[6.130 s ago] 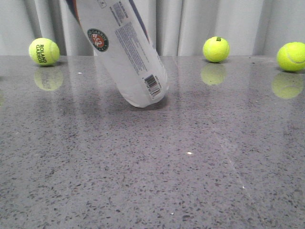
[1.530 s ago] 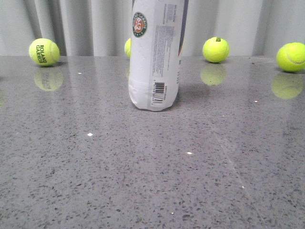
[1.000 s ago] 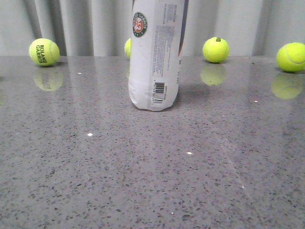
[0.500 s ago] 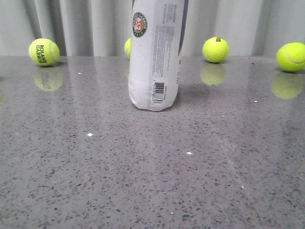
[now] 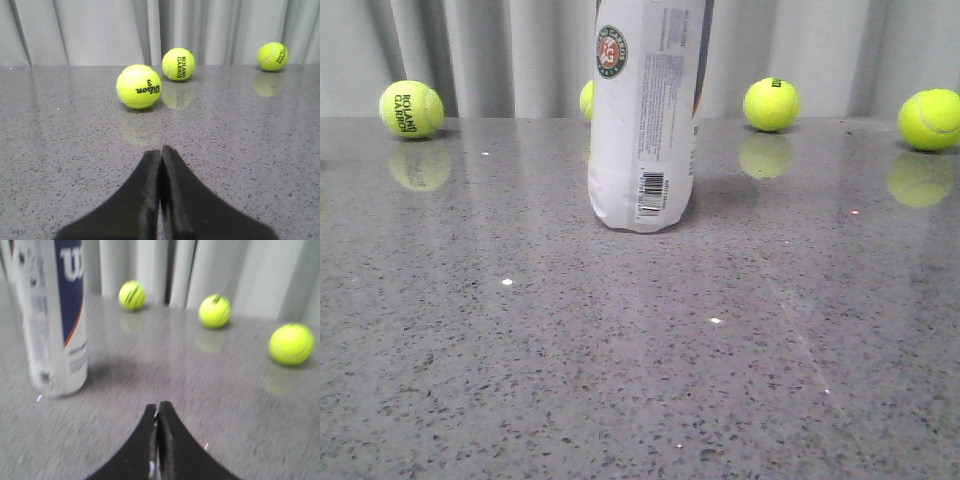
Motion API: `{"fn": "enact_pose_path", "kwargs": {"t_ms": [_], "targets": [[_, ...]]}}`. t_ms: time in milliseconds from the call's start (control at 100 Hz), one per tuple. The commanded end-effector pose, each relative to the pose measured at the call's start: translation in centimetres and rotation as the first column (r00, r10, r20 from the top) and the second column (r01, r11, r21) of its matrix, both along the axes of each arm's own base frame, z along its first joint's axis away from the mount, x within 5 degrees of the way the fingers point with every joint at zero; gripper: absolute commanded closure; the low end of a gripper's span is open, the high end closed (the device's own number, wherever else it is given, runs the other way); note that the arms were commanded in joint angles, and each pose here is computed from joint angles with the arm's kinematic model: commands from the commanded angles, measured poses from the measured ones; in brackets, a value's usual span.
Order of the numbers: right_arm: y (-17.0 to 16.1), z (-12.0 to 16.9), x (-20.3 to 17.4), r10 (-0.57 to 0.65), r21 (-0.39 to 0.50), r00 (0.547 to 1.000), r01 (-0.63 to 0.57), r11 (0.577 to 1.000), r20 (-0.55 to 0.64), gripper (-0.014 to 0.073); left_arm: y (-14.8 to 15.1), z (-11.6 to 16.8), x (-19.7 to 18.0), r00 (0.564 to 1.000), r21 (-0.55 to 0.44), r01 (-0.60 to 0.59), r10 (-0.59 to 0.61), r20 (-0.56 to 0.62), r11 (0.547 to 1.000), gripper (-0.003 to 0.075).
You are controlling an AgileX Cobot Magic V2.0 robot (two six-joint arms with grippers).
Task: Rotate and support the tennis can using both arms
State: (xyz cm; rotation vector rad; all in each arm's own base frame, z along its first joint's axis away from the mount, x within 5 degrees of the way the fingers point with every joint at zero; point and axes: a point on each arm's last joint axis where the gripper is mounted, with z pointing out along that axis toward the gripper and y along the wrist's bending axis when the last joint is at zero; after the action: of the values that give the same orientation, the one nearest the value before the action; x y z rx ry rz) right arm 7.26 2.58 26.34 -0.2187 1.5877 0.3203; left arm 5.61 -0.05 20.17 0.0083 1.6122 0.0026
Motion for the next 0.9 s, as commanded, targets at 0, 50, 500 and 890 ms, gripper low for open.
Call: {"fn": "enact_pose_path", "kwargs": {"t_ms": [0, 50, 500, 890], "targets": [[-0.2, 1.5, -0.2, -0.034, 0.050, 0.978, 0.024, 0.998, 0.205, 0.0662, 0.0, -0.7, -0.1, 0.998, -0.013, -0.002, 0.003, 0.063, 1.000, 0.0740], [-0.5, 1.1, -0.3, -0.068, 0.060, 0.969, 0.055, 0.997, 0.237, 0.0662, 0.0, -0.7, -0.1, 0.998, -0.013, -0.002, 0.003, 0.063, 1.000, 0.0740], [-2.1, -4.4, -0.9, -0.280, 0.040, 0.946, 0.277, 0.960, 0.164, 0.0662, 0.0, -0.7, -0.1, 0.998, -0.013, -0.002, 0.003, 0.063, 1.000, 0.0740], [-2.5, -5.5, -1.9, -0.318, 0.027, 0.943, 0.317, 0.948, 0.103, 0.0662, 0.0, -0.7, -0.1, 0.998, -0.013, -0.002, 0.003, 0.063, 1.000, 0.0740]]}}
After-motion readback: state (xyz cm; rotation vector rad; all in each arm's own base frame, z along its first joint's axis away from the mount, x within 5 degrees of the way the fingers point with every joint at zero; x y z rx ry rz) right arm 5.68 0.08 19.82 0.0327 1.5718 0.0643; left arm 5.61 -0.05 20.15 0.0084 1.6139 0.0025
